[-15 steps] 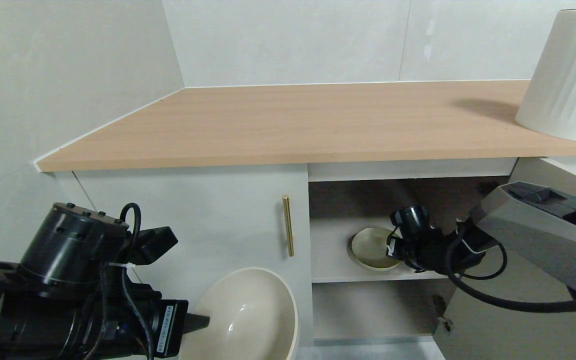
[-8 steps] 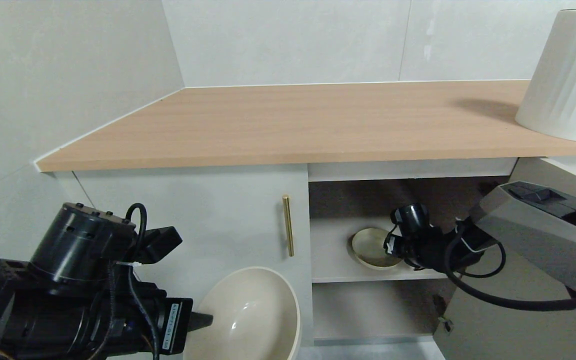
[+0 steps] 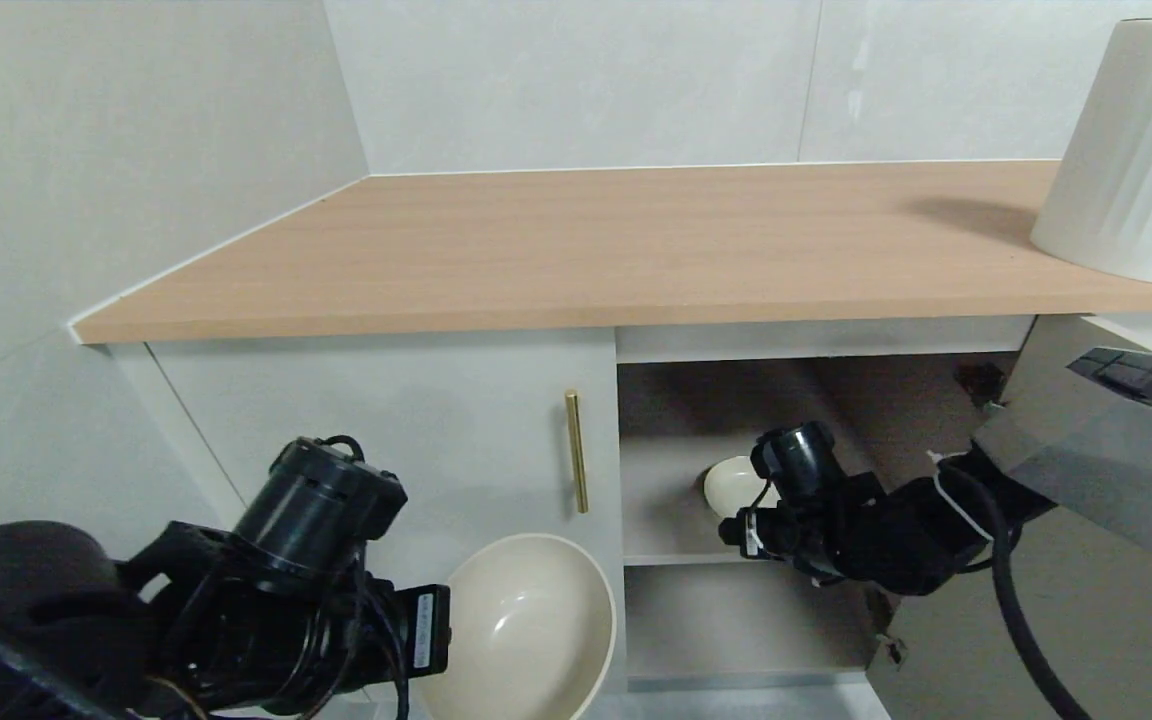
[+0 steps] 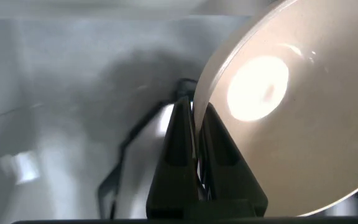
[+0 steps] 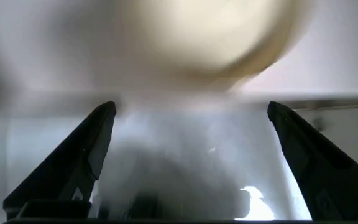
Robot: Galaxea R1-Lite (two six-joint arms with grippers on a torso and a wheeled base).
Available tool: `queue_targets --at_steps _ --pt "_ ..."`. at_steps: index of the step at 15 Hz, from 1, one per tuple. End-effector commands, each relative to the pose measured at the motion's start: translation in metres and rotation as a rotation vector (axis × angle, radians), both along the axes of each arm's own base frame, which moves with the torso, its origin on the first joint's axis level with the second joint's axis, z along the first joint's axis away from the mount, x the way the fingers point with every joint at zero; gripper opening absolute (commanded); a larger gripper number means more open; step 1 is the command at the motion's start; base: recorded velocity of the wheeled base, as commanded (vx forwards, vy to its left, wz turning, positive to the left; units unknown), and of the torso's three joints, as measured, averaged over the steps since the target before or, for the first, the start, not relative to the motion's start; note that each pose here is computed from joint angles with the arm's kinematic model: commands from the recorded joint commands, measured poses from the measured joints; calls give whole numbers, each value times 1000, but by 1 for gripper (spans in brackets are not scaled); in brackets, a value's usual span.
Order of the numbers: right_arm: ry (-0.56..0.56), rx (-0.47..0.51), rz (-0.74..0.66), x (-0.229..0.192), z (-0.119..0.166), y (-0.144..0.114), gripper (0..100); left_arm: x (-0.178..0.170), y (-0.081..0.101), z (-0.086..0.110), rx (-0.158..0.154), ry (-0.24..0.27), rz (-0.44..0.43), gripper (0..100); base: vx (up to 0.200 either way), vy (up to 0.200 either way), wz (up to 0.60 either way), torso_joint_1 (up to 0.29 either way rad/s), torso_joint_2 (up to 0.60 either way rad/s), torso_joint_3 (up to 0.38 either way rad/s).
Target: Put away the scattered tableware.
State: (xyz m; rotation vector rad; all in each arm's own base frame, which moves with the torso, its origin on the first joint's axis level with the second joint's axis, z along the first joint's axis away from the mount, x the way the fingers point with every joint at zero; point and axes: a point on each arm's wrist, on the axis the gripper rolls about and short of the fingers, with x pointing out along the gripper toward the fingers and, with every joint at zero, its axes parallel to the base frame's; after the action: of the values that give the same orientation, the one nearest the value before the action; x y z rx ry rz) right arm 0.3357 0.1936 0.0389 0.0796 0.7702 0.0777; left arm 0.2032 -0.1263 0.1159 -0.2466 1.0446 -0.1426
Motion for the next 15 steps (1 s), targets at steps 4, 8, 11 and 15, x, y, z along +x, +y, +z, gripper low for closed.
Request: queue_targets --at_steps 4,8,11,15 --pt "44 123 452 -106 75 16 100 10 -36 -69 237 65 48 0 0 0 0 0 0 0" --pt "123 150 597 -137 84 23 100 10 -46 -64 217 41 17 0 0 0 0 0 0 0" --pt "172 98 624 -140 64 34 100 4 -54 -59 204 22 -17 0 0 0 0 0 0 0" --pt "197 50 624 -134 43 48 100 -6 -65 -47 144 -3 -86 0 0 0 0 0 0 0"
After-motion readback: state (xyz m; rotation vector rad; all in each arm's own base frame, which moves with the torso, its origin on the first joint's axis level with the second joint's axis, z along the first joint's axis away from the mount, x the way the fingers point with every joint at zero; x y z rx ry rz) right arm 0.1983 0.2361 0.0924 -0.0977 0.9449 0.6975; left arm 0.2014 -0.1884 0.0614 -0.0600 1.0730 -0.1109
